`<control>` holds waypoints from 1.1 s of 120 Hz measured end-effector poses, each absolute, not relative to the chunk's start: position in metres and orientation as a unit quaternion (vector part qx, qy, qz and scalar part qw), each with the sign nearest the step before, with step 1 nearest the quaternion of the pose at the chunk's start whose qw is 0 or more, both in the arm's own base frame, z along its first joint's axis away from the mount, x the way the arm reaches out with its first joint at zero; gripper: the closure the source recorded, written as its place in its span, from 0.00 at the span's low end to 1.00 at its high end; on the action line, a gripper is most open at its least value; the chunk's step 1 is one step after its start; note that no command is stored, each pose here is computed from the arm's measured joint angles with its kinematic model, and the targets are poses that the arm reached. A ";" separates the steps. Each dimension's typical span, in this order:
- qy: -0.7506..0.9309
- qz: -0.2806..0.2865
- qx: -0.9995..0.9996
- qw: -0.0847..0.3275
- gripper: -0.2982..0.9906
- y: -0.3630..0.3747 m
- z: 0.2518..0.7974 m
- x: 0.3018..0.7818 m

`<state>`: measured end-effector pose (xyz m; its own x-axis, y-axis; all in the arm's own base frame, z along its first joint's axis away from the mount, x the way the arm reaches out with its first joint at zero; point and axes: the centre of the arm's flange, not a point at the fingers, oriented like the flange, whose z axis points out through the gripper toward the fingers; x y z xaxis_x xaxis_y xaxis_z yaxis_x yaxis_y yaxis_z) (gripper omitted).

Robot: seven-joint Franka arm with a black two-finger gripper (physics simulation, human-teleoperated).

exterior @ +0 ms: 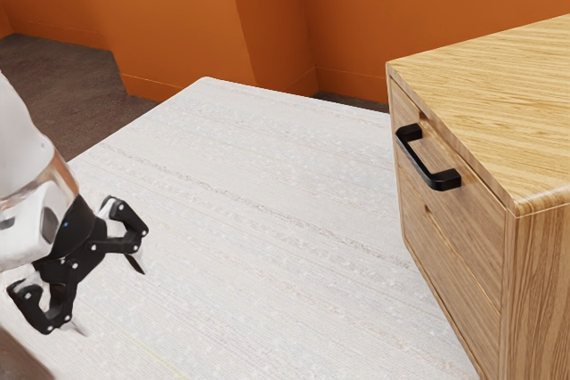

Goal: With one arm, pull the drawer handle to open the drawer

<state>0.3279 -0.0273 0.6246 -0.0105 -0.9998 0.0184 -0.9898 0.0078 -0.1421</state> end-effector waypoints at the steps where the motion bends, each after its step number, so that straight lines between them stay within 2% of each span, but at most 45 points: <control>1: 0.711 -0.059 -0.700 0.045 0.23 -0.029 0.625 0.330; 32: 0.758 -0.161 -0.628 0.078 0.23 -0.078 0.677 0.448; 57: 0.793 -0.192 -0.571 0.096 0.23 -0.145 0.683 0.493; 80: 0.814 -0.207 -0.532 0.107 0.23 -0.187 0.679 0.510; 98: 0.816 -0.213 -0.523 0.126 0.23 -0.183 0.666 0.523; 132: 0.807 -0.260 -0.505 0.161 0.23 -0.181 0.651 0.533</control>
